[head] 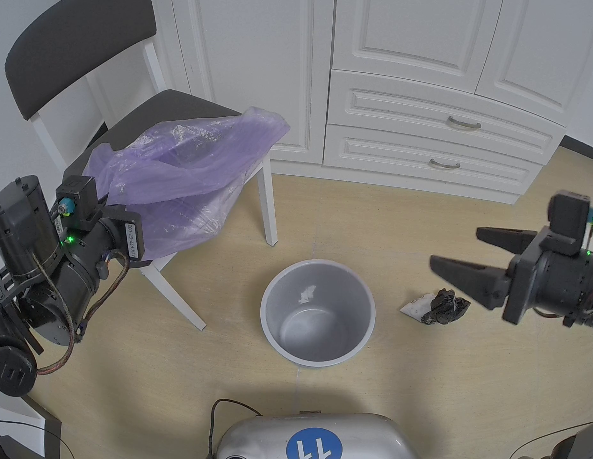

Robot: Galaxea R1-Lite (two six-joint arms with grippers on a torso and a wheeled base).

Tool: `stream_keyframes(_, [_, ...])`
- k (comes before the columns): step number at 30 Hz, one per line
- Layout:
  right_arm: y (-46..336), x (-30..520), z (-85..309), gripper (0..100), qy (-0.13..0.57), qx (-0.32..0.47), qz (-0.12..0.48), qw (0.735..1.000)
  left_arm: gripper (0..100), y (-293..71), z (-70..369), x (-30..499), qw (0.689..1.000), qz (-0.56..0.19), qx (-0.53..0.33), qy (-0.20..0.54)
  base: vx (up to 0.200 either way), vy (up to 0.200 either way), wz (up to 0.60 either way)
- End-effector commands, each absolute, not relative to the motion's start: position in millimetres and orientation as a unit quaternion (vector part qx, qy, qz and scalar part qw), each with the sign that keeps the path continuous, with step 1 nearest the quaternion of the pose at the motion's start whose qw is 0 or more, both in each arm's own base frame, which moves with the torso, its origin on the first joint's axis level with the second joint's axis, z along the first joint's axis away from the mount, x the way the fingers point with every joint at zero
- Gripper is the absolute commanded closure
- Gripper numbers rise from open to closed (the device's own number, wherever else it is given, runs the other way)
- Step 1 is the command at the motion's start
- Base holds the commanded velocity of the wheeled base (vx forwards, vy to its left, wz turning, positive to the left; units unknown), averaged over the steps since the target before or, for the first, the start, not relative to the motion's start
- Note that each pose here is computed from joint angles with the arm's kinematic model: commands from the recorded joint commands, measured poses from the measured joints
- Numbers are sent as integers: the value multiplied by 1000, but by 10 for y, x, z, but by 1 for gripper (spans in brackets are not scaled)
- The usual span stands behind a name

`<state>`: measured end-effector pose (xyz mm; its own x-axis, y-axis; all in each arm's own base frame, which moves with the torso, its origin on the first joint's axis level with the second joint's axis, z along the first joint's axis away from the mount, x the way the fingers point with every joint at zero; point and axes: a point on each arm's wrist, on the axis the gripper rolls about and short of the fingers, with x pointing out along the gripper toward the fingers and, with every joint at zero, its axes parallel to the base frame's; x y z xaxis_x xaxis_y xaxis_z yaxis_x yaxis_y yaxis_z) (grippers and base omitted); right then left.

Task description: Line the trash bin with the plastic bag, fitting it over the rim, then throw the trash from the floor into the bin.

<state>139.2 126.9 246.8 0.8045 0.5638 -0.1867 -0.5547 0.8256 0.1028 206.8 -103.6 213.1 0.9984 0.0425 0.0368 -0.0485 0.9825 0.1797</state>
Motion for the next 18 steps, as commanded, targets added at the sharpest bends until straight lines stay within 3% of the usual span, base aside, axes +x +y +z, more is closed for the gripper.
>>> stream_keyframes(1, [1697, 1567, 2241, 0, 149, -2, 322, 935, 100, -1003, 2176, 2055, 996, 28, 85, -24, 0, 0, 0])
stream_keyframes(7, [1852, 1719, 2115, 0, 140, 49, 320, 936, 100, -1000, 2229, 2071, 996, 33, 74, -41, 0, 0, 0])
stream_keyframes(18, [2179, 1901, 1788, 0, 163, 74, 326, 928, 100, -1017, 2367, 2081, 994, 35, 43, -92, 0, 0, 0])
